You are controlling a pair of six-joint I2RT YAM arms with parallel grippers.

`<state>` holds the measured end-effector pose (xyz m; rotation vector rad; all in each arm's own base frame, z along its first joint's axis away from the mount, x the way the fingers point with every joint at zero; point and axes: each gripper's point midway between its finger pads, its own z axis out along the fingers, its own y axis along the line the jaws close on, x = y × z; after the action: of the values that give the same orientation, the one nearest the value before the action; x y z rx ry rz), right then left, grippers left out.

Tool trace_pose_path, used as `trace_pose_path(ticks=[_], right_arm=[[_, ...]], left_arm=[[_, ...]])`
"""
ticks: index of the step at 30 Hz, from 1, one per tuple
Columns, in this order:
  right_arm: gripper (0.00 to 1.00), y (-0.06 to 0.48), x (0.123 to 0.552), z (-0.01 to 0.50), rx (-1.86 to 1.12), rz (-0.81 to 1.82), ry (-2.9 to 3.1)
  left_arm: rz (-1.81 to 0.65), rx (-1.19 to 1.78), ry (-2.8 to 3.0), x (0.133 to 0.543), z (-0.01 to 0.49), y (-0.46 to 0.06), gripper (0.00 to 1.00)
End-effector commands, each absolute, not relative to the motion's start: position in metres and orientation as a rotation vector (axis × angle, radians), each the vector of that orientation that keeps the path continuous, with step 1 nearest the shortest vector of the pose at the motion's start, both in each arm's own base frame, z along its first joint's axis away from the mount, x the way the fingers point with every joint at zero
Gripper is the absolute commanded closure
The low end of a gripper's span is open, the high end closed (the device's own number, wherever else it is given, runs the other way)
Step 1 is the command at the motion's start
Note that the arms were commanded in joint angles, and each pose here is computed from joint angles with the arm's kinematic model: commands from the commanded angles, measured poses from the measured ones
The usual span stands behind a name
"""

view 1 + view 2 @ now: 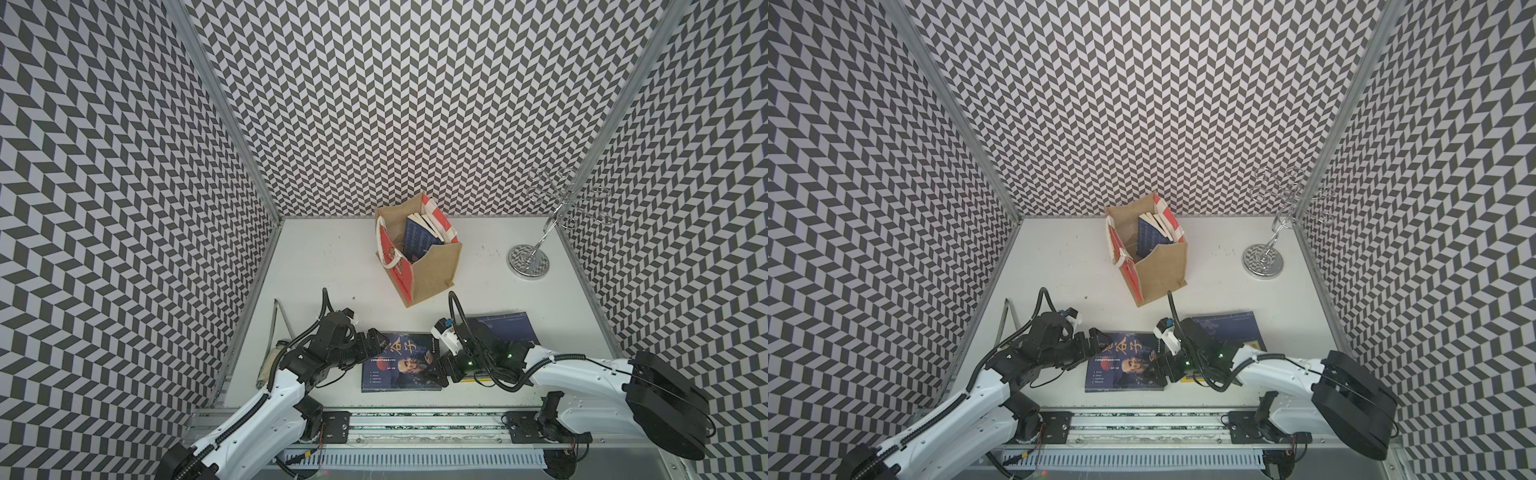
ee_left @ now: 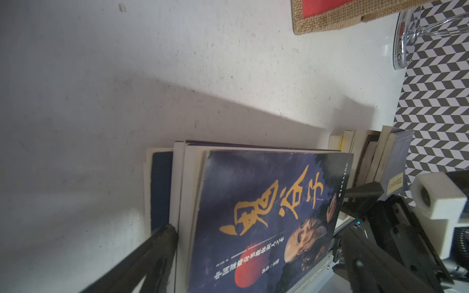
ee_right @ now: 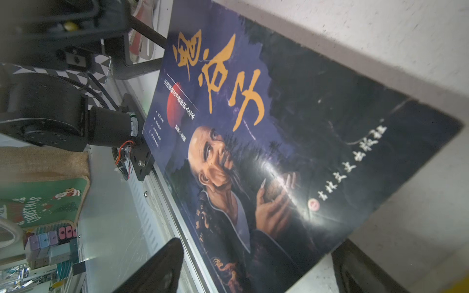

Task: Put the books into the canvas bag
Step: Pick up the book from the book.

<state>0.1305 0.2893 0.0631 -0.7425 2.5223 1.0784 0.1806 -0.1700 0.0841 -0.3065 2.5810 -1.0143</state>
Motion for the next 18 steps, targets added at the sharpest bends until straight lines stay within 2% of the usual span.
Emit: trace_pose_path(ticks=[1, 18], right_arm=[[0.11, 0.295, 0.131, 0.069, -0.732, 1.124, 2.48], [0.13, 0.3, 0.125, 0.064, -0.766, 1.142, 2.496]], left_arm=[[-1.098, -0.223, 2.554, 0.179, 0.101, -0.184, 0.0], [-1.037, -0.182, 2.583, 0.169, 0.122, -0.179, 0.0]])
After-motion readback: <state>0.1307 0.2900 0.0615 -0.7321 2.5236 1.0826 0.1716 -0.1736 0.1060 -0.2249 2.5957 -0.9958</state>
